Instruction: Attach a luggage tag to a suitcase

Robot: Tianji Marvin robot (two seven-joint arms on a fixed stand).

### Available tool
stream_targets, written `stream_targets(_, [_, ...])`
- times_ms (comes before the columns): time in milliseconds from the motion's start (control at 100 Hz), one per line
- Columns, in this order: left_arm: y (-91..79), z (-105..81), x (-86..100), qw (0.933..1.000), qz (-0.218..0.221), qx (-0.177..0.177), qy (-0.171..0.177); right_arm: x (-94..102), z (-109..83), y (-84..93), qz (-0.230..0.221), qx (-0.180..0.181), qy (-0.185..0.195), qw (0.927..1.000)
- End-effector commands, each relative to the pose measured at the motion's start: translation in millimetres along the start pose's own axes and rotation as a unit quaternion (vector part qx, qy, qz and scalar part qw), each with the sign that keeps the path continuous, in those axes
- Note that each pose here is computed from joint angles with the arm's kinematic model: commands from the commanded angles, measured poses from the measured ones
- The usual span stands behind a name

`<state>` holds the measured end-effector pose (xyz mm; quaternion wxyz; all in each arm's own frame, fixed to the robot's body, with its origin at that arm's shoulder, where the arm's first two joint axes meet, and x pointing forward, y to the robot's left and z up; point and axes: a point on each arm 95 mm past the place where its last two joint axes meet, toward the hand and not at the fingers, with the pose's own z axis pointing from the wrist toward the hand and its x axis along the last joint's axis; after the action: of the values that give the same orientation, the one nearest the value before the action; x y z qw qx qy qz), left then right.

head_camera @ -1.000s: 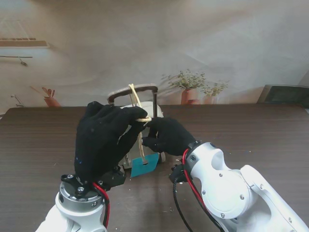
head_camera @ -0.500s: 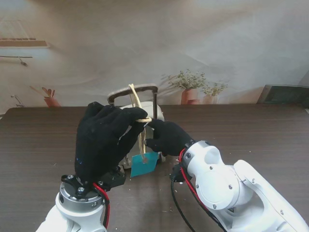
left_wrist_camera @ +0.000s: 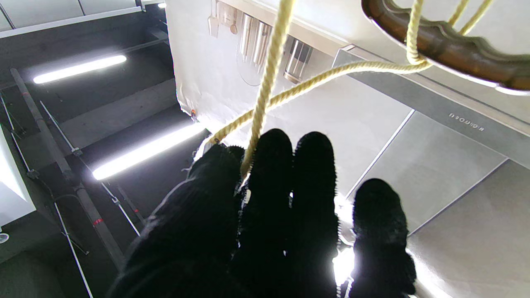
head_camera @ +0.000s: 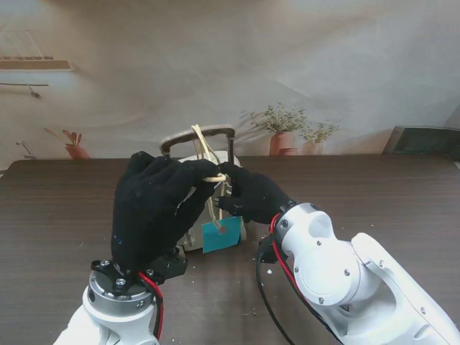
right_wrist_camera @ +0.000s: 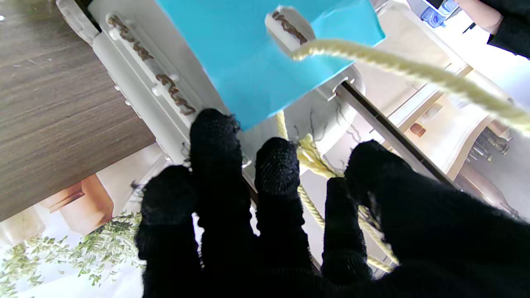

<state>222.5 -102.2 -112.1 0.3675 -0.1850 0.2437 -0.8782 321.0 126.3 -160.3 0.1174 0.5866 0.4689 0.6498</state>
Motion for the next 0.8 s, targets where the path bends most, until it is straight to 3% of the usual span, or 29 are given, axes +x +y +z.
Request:
stream_targets(0, [-19.1,12.2,9.8,0.9996,-0.006,0.025,0.01,-0.2,2.9,1.9,0.008,0.004,-0.004,1.0])
stream_targets(380, [-19.1,12.2,9.8,0.9996,-0.006,0.025,0.01,1.3,12.8,1.2,0.01,0.009,-0.015,0.9998])
stream_targets(790, [-19.1,12.2,9.8,0.9996,-0.006,0.025,0.01,6.6,21.7,-4.0,0.044,0.025,-0.016,0.9986])
